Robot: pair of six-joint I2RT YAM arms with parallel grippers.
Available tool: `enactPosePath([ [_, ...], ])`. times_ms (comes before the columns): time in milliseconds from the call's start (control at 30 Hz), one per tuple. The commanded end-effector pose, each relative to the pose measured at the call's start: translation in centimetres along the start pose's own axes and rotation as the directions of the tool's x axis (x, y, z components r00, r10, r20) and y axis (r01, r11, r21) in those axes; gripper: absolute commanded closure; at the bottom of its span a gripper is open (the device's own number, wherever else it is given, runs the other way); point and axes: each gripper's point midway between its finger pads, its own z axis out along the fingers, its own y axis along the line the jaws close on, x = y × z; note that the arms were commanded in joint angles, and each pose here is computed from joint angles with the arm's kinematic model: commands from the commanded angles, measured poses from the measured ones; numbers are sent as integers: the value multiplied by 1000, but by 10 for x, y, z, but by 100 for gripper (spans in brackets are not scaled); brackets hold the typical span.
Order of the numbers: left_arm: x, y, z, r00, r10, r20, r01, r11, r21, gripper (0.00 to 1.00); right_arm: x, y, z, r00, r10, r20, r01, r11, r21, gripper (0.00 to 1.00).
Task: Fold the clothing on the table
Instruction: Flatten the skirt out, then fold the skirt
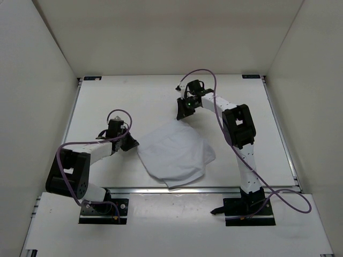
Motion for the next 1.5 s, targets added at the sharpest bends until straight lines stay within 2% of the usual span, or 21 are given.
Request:
enactPosePath([
  [0,-21,-16,0,998,-3,57,0,999,53,100,-21,-2,-16,999,-16,48,15,1000,9,100],
  [133,-51,-30,-3,991,71,117,-79,995,66,100,-57,-2,-55,989,-3,149,-1,1000,29,100],
  [233,-89,-67,-12,972,160,174,-184,974,134,100,-101,-15,-108,962,-21,273,-2,996,85,100],
  [300,-128,-112,-29,940,227,254,-279,940,194,100,-150,-12,-170,906,-49,420,7,995,100,100],
  [400,-181,-180,-71,832,357,424,-472,857,205,100,-201,-3,-253,802,-160,576,56,979,194,100],
  [467,-205,-213,-102,738,438,514,-582,798,155,100,-216,14,-305,734,-231,638,87,964,250,100],
  [533,-224,-248,-143,655,440,614,-634,762,131,100,-219,22,-341,693,-288,661,94,945,313,100],
  [700,-213,-260,-178,586,436,683,-687,714,134,100,-188,49,-368,680,-366,636,135,914,381,100],
  [733,-200,-252,-167,597,453,663,-692,709,138,100,-168,38,-344,730,-335,596,121,921,370,100],
  [767,-190,-251,-171,592,456,664,-701,698,146,100,-161,49,-348,717,-354,600,135,915,379,100],
  [833,-157,-223,-154,617,497,610,-700,701,137,100,-114,45,-300,777,-331,535,141,920,365,100],
  [867,-139,-206,-138,634,521,572,-697,704,131,100,-101,57,-307,763,-355,541,159,913,375,100],
  [900,-130,-204,-147,633,510,582,-696,705,139,100,-72,61,-288,779,-334,530,155,923,353,100],
  [933,-112,-183,-130,661,530,531,-686,713,143,100,-31,54,-253,838,-274,472,133,941,310,100],
  [967,-96,-166,-127,683,531,502,-674,723,153,100,0,59,-237,862,-230,452,114,956,271,100],
  [1000,-84,-160,-134,699,525,486,-669,720,185,100,10,65,-242,852,-227,472,109,959,263,100],
  [1067,-53,-129,-122,735,547,400,-651,734,192,100,76,67,-208,917,-93,388,22,983,185,100],
  [1167,-19,-102,-119,786,545,292,-609,762,219,100,126,78,-188,949,-15,314,-27,991,128,100],
  [1300,-2,-93,-116,838,501,216,-544,797,263,100,112,81,-194,937,-3,350,-38,993,110,99],
  [1400,-27,-98,-112,849,464,253,-519,823,231,100,73,75,-201,919,-22,393,-19,995,102,100],
  [1467,-43,-91,-98,869,446,216,-487,849,207,100,49,64,-190,922,-35,385,-8,994,109,100],
])
